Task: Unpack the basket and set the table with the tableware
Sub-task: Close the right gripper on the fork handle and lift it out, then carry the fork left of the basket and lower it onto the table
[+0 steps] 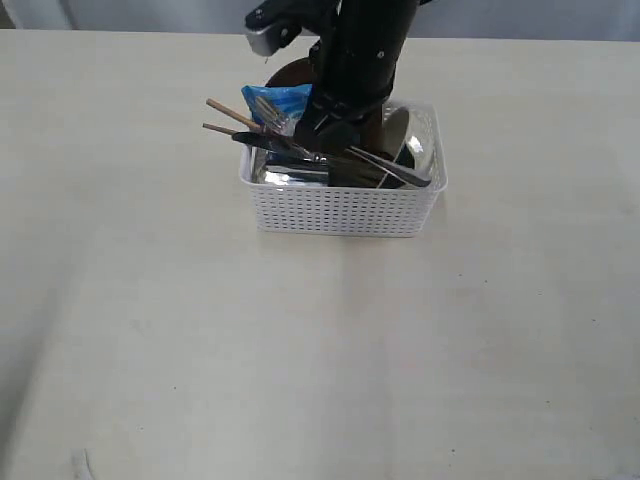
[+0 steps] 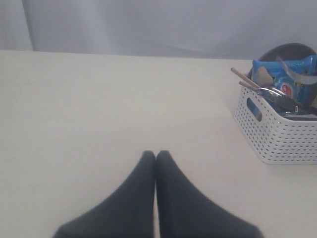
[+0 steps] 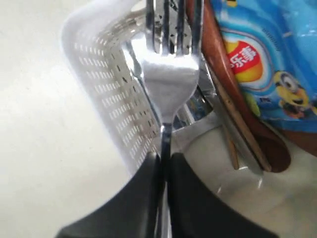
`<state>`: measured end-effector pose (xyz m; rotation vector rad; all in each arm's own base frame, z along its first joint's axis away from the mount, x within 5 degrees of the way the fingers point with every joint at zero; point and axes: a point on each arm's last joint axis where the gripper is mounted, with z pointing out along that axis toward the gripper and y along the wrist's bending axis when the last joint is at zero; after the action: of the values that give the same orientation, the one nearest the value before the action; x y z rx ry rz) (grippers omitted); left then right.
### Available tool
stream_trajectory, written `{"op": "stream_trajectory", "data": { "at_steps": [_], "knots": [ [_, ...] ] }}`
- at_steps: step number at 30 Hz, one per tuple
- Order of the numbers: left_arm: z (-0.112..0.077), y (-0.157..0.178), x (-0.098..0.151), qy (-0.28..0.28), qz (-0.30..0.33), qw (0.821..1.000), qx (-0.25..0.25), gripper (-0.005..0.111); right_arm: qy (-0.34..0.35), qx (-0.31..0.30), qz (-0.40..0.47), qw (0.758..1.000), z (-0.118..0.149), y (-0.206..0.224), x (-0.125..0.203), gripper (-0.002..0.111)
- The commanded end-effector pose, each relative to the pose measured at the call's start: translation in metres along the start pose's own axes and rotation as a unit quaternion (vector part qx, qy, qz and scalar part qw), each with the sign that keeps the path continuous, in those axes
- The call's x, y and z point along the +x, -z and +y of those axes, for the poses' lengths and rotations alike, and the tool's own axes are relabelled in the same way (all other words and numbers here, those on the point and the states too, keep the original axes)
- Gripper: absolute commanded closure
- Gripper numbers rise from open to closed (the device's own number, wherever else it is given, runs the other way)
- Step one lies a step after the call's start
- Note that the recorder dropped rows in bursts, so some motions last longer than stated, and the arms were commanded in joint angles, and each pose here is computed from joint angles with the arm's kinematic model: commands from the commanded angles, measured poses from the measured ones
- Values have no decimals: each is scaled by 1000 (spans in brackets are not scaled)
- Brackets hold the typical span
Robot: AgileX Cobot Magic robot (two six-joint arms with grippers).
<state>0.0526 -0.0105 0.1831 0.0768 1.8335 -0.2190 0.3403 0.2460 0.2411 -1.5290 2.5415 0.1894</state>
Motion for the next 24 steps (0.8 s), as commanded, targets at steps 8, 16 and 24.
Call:
{"op": "stream_trajectory", "data": {
  "at_steps": [8,16,24],
  "knots": [
    [0,0,1,-1,-2,1000,0,107,-51,15,-40,998,42,55,-5,109],
    [0,0,1,-1,-2,1000,0,107,-183,24,-62,981,156,40,-38,109],
    [0,0,1,-1,-2,1000,0,107,-310,-2,-63,949,201,-6,-54,109]
  ]
}}
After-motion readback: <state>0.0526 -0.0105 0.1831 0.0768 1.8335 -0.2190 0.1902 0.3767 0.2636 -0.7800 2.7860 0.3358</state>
